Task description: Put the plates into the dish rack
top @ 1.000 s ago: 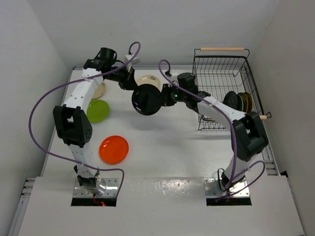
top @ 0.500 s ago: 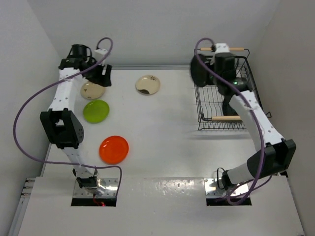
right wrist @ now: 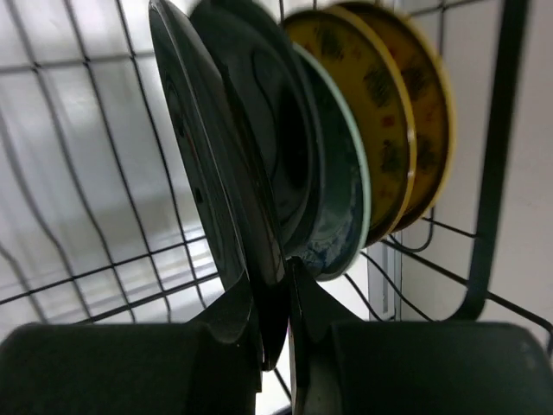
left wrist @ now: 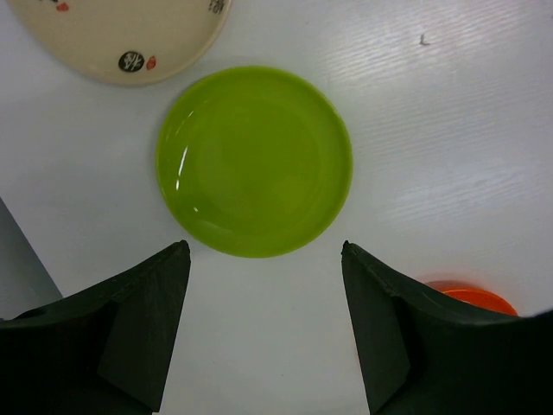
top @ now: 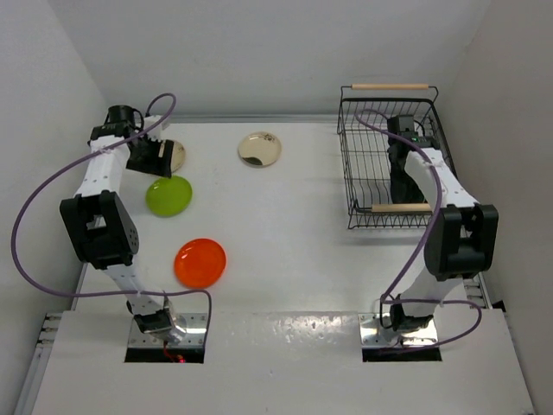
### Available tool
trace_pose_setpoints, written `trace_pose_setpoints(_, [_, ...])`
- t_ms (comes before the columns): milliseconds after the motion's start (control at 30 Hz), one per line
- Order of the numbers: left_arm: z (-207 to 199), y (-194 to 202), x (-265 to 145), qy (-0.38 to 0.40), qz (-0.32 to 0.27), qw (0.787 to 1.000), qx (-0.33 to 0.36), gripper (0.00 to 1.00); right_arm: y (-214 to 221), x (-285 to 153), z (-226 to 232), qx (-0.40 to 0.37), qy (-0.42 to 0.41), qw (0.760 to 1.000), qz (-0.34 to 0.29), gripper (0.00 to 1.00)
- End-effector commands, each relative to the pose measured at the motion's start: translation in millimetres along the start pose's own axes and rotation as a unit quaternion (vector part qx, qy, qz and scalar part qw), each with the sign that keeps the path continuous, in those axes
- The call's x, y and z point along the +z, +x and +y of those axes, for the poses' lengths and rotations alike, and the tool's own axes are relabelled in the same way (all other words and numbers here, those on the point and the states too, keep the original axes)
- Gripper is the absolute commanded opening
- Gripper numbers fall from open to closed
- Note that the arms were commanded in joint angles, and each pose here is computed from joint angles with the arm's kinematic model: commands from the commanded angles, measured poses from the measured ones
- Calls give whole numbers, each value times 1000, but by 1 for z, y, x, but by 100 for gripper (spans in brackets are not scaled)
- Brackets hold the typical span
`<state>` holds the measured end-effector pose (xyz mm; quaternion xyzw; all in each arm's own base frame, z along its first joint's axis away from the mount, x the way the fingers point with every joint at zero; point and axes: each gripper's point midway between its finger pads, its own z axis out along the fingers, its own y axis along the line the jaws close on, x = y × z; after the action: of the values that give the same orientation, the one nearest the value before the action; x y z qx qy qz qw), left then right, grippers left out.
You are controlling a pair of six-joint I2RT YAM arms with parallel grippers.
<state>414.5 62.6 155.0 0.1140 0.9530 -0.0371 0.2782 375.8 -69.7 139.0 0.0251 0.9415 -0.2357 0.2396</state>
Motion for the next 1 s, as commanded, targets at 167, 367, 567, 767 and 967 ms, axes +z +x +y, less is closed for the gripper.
trace_pose_setpoints(167, [35, 18, -19, -41, -6, 999, -23, 76, 11, 21, 0, 2, 21, 1000, 19, 0])
trace_pose_setpoints(367, [35, 16, -22, -36, -14, 999, -25, 76, 26, 35, 14, 0, 4, 1000, 29, 0])
trace_pose_setpoints(567, [40, 27, -20, -36, -4, 999, -27, 76, 31, 44, 18, -10, 0, 999, 49, 25])
trace_pose_setpoints(767, [43, 46, -11, -38, 23, 999, -21, 76, 14, 30, 11, 0, -3, 1000, 21, 56])
trace_pose_setpoints(967, [45, 63, -4, -39, 48, 998, -26, 76, -31, -16, -8, 14, -13, 999, -45, 81])
